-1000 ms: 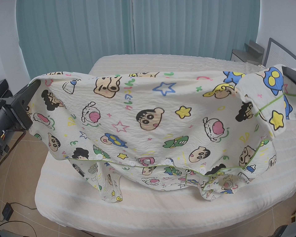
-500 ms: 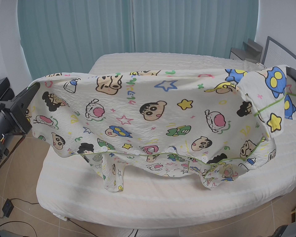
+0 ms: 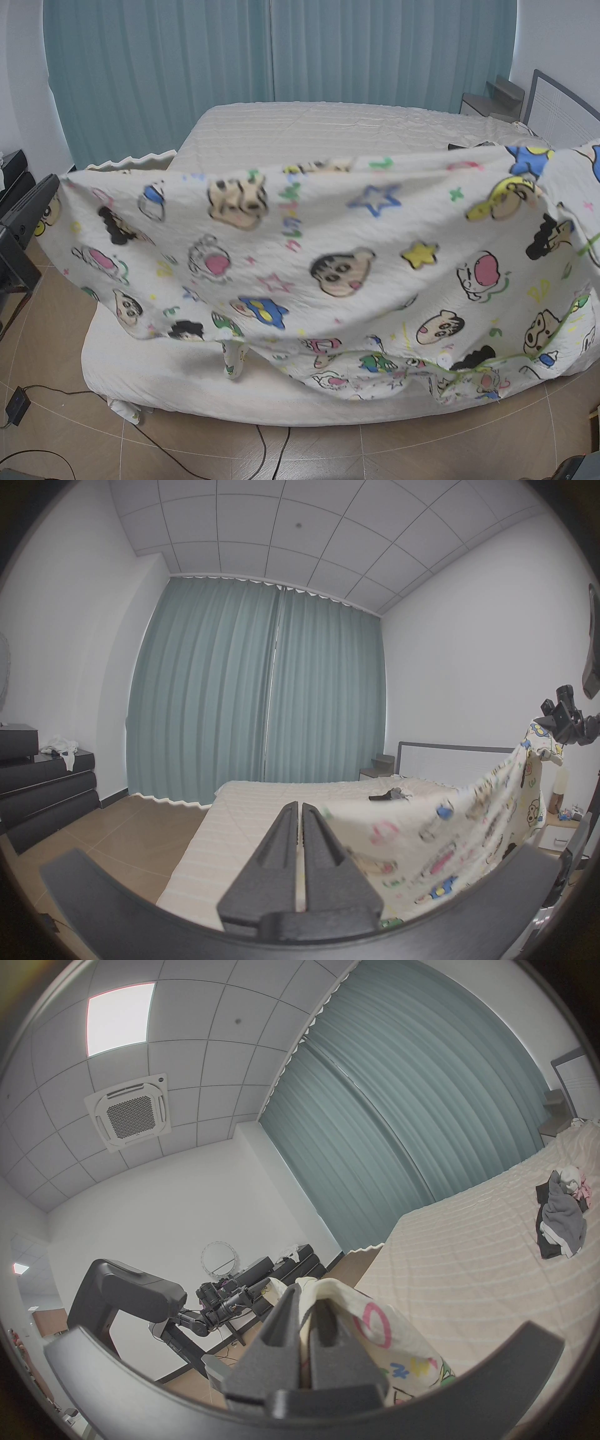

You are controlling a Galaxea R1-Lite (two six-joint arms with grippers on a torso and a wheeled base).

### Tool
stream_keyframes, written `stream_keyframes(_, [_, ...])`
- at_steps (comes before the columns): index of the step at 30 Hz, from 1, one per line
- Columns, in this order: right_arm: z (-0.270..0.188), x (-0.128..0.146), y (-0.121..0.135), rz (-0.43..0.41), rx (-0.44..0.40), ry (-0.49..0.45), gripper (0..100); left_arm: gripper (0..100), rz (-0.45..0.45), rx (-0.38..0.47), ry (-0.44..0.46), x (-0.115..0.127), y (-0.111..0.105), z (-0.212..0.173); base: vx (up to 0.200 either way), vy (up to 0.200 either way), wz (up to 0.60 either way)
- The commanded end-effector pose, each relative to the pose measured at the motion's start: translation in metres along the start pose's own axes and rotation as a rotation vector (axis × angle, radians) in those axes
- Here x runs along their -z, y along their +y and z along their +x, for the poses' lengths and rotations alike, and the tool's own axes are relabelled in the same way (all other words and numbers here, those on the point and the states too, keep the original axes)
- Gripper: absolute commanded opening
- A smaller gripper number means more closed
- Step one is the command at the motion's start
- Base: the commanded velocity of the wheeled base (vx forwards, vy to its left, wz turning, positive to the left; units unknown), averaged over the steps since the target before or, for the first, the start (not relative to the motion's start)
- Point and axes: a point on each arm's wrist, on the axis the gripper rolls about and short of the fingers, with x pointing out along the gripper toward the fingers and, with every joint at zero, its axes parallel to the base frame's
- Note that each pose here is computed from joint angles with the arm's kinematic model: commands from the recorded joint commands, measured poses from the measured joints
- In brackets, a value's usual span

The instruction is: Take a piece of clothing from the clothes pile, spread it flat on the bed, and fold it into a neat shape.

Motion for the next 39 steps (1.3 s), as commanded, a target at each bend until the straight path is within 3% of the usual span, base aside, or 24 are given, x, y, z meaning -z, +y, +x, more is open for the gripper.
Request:
stream_keyframes(1, [-0.006, -0.003, 0.005, -0.012, -0.013, -0.021, 0, 0, -0.006, -0.008, -0.044, -0.008, 0.003, -0.012, 0.000, 0.000, 0.00])
stream_keyframes(7, [-0.004, 0.001, 0.001, -0.001, 0.001, -0.005, 0, 0, 0.013, -0.004, -0.006, -0.004, 0.004, -0.018, 0.000, 0.000, 0.00])
stream_keyframes(10, [0.005, 0.019, -0.013, 0.039, 0.044, 0.068, 0, 0, 0.029, 0.003, 0.072, 0.010, 0.004, -0.020, 0.000, 0.000, 0.00])
stream_keyframes(18, [0.018, 0.021, -0.021, 0.056, 0.049, 0.100, 0, 0, 0.034, 0.043, 0.157, 0.025, 0.000, -0.020, 0.000, 0.000, 0.00])
stream_keyframes(19, [0.024, 0.023, -0.023, 0.066, 0.040, 0.120, 0, 0, 0.042, 0.083, 0.225, 0.037, -0.004, -0.021, 0.000, 0.000, 0.00])
stream_keyframes(24, [0.030, 0.025, -0.021, 0.078, 0.007, 0.142, 0, 0, 0.032, 0.142, 0.286, 0.050, -0.007, -0.024, 0.000, 0.000, 0.00])
stream_keyframes(29, [0.046, 0.015, -0.023, 0.076, 0.003, 0.136, 0, 0, -0.080, 0.259, 0.365, 0.059, -0.017, -0.024, 0.000, 0.000, 0.00])
stream_keyframes(39, [0.090, 0.009, -0.026, 0.102, -0.055, 0.176, 0, 0, -0.132, 0.499, 0.586, 0.093, -0.027, -0.033, 0.000, 0.000, 0.00])
